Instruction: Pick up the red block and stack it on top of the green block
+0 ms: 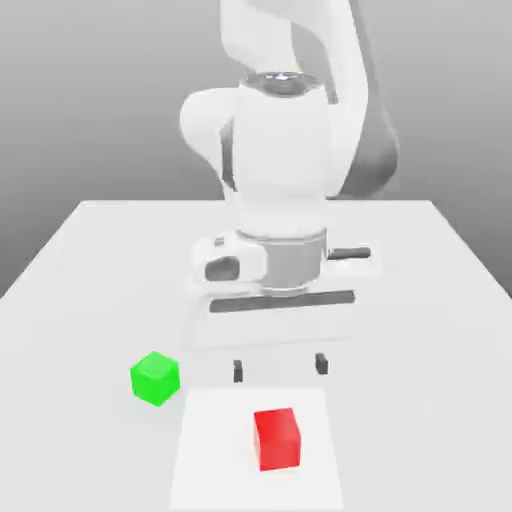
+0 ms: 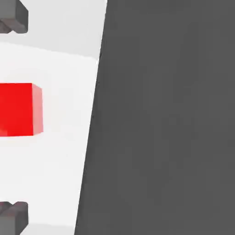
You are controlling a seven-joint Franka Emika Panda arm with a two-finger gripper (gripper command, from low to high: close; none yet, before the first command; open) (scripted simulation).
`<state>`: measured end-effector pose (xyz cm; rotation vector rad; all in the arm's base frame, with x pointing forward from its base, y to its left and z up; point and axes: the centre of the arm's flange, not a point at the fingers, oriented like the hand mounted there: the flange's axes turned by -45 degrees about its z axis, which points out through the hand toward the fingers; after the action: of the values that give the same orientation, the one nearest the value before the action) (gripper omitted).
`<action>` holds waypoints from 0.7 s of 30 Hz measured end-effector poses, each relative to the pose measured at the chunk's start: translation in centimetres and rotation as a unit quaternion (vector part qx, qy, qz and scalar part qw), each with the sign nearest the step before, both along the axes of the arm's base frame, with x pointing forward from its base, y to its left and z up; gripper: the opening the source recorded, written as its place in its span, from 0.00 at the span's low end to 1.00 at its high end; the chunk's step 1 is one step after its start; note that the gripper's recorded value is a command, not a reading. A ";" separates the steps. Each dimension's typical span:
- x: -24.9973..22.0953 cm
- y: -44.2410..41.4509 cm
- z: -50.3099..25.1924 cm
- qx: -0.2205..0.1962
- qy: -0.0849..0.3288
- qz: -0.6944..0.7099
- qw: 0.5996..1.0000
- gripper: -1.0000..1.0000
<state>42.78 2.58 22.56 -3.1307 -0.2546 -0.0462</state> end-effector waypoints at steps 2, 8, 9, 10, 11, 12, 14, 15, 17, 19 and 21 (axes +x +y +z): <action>-0.4 0.0 -2.7 -0.001 0.011 0.002 1.000 0.50; -0.7 0.0 -7.9 -0.001 0.015 0.003 1.000 0.00; -0.7 0.0 -7.9 -0.001 0.015 0.003 1.000 0.00; -0.7 0.0 -7.9 -0.001 0.015 0.003 1.000 0.00; -0.7 0.0 -7.9 -0.001 0.015 0.003 1.000 0.00; -0.7 0.0 -7.9 -0.001 0.015 0.003 1.000 0.00; -0.7 0.0 -7.8 -0.001 0.015 0.003 1.000 0.00; -0.7 0.0 -7.1 -0.001 0.015 0.003 1.000 0.00; -0.6 0.0 -5.1 -0.001 0.015 0.002 1.000 0.00; -0.7 0.0 -3.0 -0.001 0.015 0.003 1.000 0.00; -1.5 -3.0 -1.3 -0.004 0.014 -0.043 0.999 0.00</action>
<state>41.31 -0.39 21.27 -3.1461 -0.1190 0.0001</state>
